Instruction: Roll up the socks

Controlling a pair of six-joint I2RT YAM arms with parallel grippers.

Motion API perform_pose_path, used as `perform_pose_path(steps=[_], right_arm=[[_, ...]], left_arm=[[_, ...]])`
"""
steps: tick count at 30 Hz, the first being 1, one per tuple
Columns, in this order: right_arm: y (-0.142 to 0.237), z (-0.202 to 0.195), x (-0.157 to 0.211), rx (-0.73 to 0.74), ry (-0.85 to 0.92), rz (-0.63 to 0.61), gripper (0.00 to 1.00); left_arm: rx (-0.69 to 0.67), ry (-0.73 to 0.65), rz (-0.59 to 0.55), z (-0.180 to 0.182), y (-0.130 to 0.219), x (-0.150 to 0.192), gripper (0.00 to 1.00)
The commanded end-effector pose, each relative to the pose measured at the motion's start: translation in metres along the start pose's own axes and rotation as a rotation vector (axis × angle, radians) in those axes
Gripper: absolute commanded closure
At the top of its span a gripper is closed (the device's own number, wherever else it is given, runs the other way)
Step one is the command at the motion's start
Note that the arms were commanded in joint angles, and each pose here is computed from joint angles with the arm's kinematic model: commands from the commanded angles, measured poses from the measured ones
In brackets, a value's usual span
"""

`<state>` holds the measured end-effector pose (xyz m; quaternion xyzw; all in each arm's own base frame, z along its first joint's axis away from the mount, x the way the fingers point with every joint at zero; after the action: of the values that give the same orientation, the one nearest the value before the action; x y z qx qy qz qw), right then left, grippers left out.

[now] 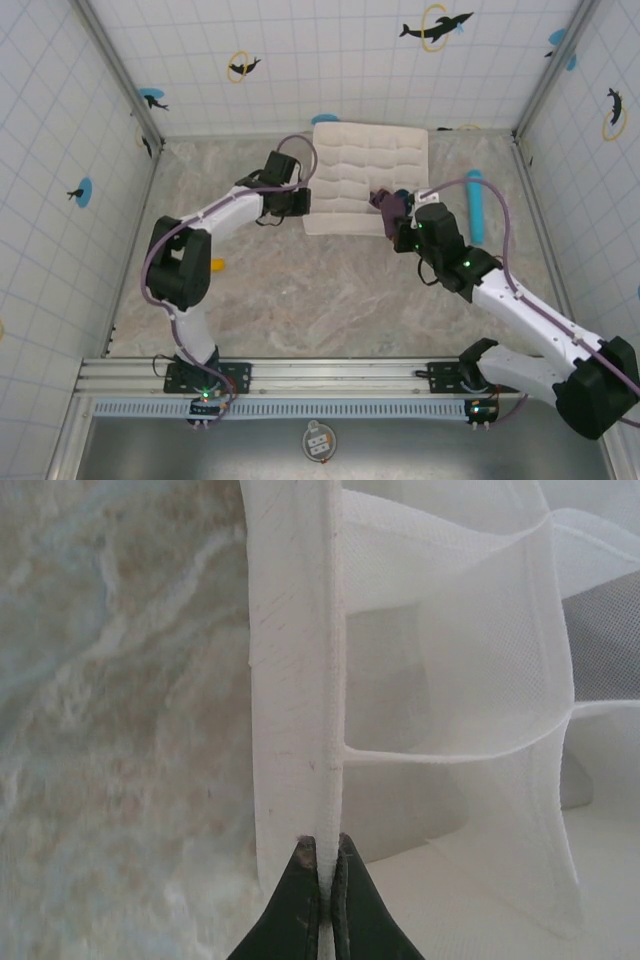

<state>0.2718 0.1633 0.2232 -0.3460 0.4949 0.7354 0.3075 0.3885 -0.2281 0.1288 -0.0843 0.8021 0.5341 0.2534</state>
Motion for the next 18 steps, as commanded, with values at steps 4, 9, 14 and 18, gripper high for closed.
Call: perform_pose_path(steps=[4,9,14,18], right_arm=[[-0.013,0.028,-0.044,-0.073,0.082,-0.17,1.0],[-0.03,0.04,-0.054,-0.093,0.182,-0.214,1.0],[-0.05,0.044,-0.042,-0.129,0.229,-0.253,1.0],[-0.067,0.047,-0.025,-0.168,0.242,-0.217,1.0]], left_arm=[[0.016,0.023,0.04,-0.017,0.019,0.043,1.0],[-0.003,0.08,0.032,-0.018,0.033,0.059,1.0],[-0.001,0.129,0.024,-0.019,0.036,0.058,1.0],[0.009,0.143,0.016,-0.021,0.038,0.057,1.0]])
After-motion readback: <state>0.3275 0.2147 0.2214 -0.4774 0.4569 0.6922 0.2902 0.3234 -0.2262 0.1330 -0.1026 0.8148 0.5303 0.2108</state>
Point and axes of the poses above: each hand's point on the last joint's axis, 136 mm out from that joint toward the fingers, its own y axis back along the fingers, its own z axis along the line the jaws close on, x = y × z, the point moved 4 cm from there along y, back along the fingers, and after that the axes turned 4 degrees about -y, right-handed, at the moved point
